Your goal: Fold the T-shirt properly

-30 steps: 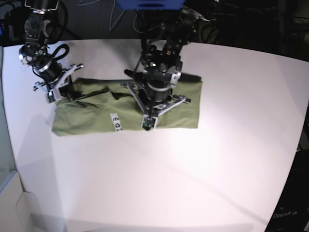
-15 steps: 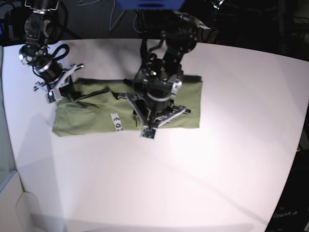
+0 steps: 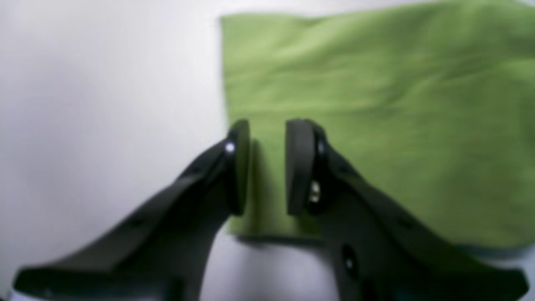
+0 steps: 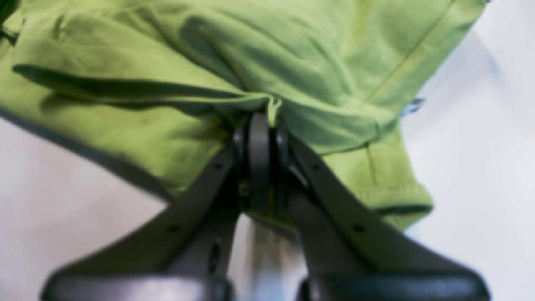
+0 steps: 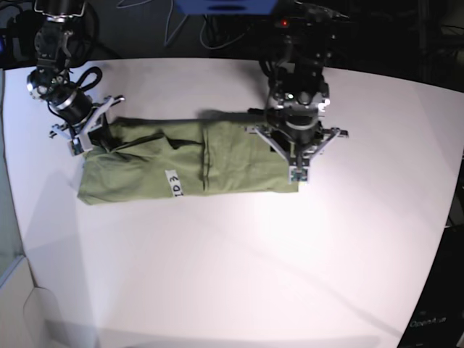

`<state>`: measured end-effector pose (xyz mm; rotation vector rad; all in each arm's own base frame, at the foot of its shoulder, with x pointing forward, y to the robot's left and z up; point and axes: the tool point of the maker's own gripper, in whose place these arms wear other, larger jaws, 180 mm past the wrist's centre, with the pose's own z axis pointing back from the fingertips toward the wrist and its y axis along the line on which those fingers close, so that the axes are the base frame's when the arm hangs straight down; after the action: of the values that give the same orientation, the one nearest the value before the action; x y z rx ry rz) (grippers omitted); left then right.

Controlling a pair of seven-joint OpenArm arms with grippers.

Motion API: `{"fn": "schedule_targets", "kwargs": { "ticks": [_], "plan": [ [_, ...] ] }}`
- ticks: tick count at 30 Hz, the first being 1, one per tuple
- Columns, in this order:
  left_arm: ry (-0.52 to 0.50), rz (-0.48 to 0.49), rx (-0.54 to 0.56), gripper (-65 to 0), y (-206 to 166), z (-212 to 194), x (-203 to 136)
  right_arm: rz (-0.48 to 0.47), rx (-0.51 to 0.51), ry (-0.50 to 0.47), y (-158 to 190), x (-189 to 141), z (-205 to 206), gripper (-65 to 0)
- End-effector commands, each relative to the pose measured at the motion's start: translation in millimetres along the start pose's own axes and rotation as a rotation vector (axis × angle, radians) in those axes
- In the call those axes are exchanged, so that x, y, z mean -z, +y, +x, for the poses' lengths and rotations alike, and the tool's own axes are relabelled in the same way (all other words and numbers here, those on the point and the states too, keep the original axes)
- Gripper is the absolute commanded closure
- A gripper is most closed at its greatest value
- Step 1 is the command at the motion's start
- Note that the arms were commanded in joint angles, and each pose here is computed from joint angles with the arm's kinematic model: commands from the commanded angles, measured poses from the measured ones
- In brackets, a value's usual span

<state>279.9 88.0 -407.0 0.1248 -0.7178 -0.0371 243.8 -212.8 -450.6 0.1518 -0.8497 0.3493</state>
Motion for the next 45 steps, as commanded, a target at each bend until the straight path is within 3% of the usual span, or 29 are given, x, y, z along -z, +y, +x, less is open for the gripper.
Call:
{"fn": "schedule_targets", "kwargs": {
  "ticks": [1,8,13,20,25,28,37,45],
  "plan": [
    [-0.031,0.010,-0.006,-14.3,3,10,2,-0.008,-0.098,0.334,-3,-15,-71,-0.6],
    [0.040,0.011,0.027,-14.3,-4,-18,29,-0.033,-0.148,0.309,-13,-21,-54,-1.5],
    [0.080,-0.001,0.037,-14.2,-13,-31,38,-0.123,-0.215,0.239,-30,-45,-19,-2.0],
    [0.075,-0.002,0.039,-14.2,-13,-35,38,-0.224,-0.270,0.233,-52,-67,11,-18.7],
    [0.098,-0.004,0.040,-14.2,-14,-49,34,-0.249,-0.307,0.201,-52,-76,28,-22.1],
    [0.112,-0.005,0.041,-14.2,-14,-56,33,-0.292,-0.293,0.235,-59,-87,27,-25.0],
    [0.145,-0.009,0.044,-14.2,-15,-75,28,-0.473,-0.092,0.306,-95,-103,31,-55.0],
    [0.151,-0.009,0.045,-14.2,-15,-78,27,-0.515,-0.011,0.371,-105,-103,37,-56.6]
  ]
}}
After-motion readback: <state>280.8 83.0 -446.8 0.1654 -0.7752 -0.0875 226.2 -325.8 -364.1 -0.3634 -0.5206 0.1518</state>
